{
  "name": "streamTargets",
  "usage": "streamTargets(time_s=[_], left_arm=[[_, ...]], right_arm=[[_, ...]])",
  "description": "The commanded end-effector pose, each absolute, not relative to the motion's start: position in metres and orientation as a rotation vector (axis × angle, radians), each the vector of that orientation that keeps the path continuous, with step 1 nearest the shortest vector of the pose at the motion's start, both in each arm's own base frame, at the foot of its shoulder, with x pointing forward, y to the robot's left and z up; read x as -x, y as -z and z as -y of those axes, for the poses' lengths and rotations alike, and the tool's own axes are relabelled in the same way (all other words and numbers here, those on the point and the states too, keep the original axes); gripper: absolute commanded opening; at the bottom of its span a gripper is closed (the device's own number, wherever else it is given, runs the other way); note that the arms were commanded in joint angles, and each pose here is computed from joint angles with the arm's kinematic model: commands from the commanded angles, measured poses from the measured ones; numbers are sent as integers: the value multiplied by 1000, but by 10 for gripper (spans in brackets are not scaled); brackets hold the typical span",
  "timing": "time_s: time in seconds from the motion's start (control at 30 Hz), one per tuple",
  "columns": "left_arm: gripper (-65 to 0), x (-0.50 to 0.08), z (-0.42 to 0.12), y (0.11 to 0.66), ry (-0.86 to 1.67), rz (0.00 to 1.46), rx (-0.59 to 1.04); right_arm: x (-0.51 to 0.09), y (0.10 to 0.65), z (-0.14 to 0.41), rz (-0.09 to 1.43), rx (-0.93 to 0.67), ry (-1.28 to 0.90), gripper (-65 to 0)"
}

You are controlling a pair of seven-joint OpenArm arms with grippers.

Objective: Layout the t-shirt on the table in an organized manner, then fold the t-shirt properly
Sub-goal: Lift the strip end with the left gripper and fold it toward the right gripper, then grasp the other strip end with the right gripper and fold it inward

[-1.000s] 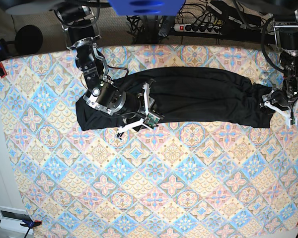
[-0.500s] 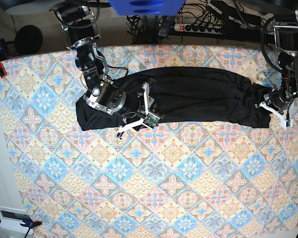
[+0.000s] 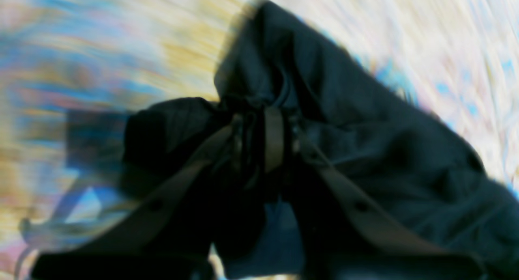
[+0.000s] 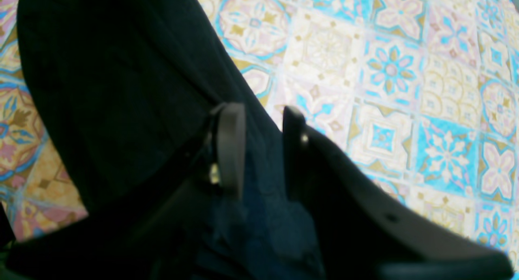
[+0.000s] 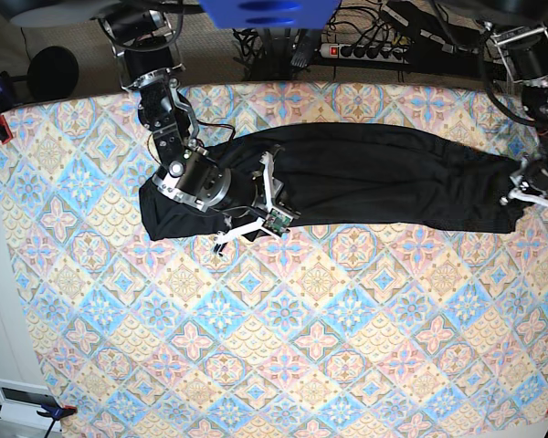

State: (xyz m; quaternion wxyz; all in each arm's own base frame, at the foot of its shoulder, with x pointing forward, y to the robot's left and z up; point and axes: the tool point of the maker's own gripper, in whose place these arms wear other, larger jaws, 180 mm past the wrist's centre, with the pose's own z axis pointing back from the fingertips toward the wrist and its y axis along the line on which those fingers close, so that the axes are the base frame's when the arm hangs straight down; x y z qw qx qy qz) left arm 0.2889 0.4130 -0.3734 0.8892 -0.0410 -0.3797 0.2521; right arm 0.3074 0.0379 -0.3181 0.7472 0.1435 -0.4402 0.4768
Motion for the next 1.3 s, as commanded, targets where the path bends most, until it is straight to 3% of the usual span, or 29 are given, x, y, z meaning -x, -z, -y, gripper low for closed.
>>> streamTargets(time_s=[0.0,0.23,0.37,0.57,0.77,1.27], left_arm=[[-650,-297,-425,352,-529,857,77],[-650,-289,-451,305,-550,985,15],[-650,-300,-415,275,-391,1050,6],[-650,-300,-331,274,-227,1065,104],[-650,-291,-259,291,-188,996,247],[-650,-278,-174,330,-148,844,425]], right_arm=[[-312,301,-43,1024,-331,-1043,-495],[-312,299,-42,1029,-326,-1046,-495],[-312,297,-42,1037,-325,-1048,-495],[-312,292,-43,1051,-324,-1050,-495],[-318,291,-24,1054,-283,-1034,-495],[-325,283,22,1061,-291,-973,-495]])
